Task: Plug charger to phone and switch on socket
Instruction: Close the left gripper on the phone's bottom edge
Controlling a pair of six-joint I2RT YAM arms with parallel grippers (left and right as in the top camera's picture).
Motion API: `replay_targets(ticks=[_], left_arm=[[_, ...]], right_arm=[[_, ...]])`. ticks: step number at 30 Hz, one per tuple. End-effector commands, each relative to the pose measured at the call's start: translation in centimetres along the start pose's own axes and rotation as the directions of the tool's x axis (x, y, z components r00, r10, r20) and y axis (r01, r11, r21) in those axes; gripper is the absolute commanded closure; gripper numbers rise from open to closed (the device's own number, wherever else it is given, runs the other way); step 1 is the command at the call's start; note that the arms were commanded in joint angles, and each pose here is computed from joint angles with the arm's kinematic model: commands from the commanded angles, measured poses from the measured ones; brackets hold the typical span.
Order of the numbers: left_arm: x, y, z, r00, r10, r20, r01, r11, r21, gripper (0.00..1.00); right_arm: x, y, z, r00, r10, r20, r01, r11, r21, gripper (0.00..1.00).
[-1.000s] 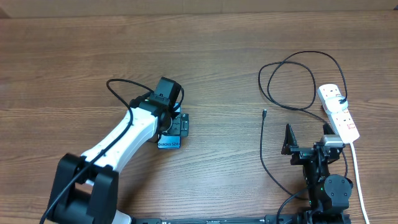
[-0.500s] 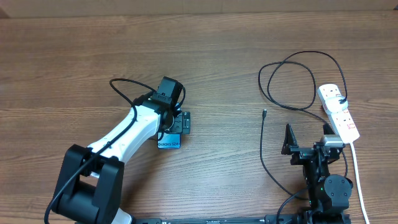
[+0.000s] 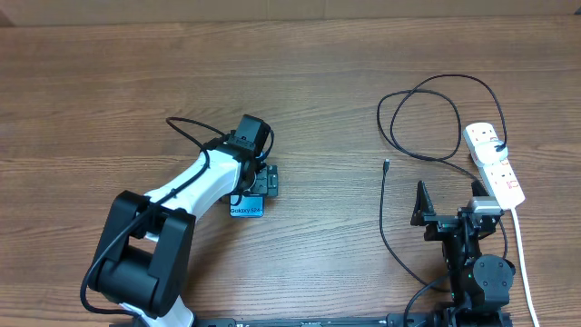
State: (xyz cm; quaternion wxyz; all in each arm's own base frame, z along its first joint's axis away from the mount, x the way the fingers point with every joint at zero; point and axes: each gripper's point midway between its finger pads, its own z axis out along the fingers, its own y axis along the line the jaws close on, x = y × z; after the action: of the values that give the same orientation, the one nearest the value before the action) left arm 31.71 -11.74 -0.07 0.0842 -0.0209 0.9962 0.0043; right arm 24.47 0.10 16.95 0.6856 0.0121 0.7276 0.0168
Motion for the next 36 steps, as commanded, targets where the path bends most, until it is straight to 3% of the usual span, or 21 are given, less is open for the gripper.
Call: replay_targets(ticks=[1,12,23,32,36], left_arm=[[-0.4,0.4,1.5,0.999,-0.052,-0.003,0.052,0.998,-0.039,0.01],[1.5,-0.1,2.9,0.993,-0.068,-0.099,0.066,0.998,-0.019,0.01],[2.7,0.5,2.7,0.989,-0.015,-0.147,0.009,0.999,-0.036,0.28],[2.4,0.6,2.7,0.99,0.027,-0.137,-0.033,0.999,-0.042,0.32],[2.5,0.6,2.7,0.989,0.053,-0.139,-0.059,0.998,-0.038,0.4]], right_arm=[[0.1,0.2,0.0,1.0,-0.005,0.008,0.006,1.0,-0.007,0.0],[0.1,0.2,0.0,1.0,-0.005,0.008,0.006,1.0,-0.007,0.0],[0.1,0.2,0.0,1.0,-0.005,0.008,0.006,1.0,-0.007,0.0],[0.1,0.2,0.0,1.0,-0.005,0.008,0.006,1.0,-0.007,0.0],[0.1,0.2,0.0,1.0,-0.005,0.008,0.006,1.0,-0.007,0.0]])
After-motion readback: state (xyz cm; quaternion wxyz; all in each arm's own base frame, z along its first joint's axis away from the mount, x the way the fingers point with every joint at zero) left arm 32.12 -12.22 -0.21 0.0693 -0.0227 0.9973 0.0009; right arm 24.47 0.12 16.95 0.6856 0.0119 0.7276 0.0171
